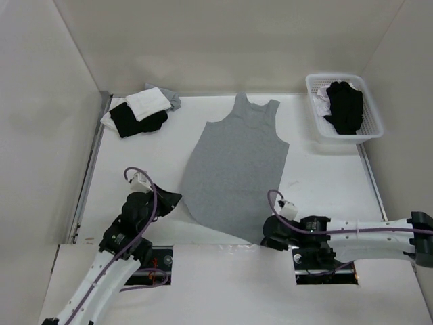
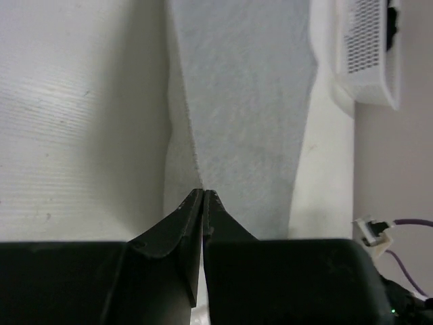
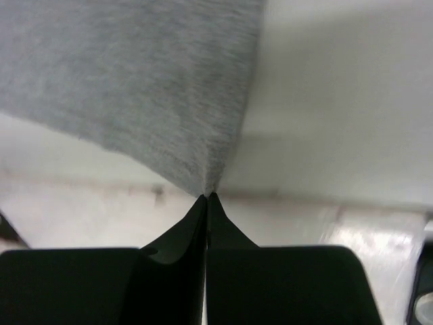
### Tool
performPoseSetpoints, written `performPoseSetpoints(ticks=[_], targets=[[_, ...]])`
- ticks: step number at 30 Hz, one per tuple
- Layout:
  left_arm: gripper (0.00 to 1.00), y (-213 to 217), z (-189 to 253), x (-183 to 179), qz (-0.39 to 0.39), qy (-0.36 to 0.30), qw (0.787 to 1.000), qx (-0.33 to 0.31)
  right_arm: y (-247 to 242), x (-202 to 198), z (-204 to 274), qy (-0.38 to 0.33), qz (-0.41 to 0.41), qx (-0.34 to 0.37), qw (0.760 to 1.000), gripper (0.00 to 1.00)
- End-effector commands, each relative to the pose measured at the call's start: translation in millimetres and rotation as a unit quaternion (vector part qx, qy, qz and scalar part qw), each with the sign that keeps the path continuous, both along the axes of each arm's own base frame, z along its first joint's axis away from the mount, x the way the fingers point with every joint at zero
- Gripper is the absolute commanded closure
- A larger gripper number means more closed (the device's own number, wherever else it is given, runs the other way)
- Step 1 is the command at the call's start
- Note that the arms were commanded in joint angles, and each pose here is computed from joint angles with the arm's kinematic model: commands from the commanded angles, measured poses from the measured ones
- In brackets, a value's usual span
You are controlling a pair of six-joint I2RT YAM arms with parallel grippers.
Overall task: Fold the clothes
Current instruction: Flatten the tank top out, then fold the tank top
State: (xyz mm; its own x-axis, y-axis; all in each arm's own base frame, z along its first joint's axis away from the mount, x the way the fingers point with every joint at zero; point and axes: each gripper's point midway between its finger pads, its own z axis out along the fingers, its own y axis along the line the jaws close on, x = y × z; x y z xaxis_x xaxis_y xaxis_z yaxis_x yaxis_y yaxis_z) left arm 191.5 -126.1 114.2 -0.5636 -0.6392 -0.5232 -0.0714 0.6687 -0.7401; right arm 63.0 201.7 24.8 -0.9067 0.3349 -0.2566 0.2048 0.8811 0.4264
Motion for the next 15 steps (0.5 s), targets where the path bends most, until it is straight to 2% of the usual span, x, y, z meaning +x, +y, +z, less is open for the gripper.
performPoseSetpoints(ticks=[1,5,9,12,15], targets=[[0.99,9,70,-16,-0.003,-0.078,0.997,-0.01,15,-31,38,0.003,0.037,0.024,0.999,1.0],[0.99,37,104,-33,0.037,-0.116,0.993,0.0,19,-69,68,0.002,0.091,0.028,0.995,1.0],[0.99,45,108,-36,0.054,-0.111,0.992,0.002,17,-81,85,-0.011,0.115,0.021,0.993,0.98],[0.98,46,103,-30,0.069,-0.098,0.993,0.003,15,-72,94,-0.035,0.119,0.031,0.992,0.98],[0.98,44,107,-6,0.093,-0.11,0.99,-0.006,10,-30,106,-0.093,0.087,0.038,0.991,0.99]])
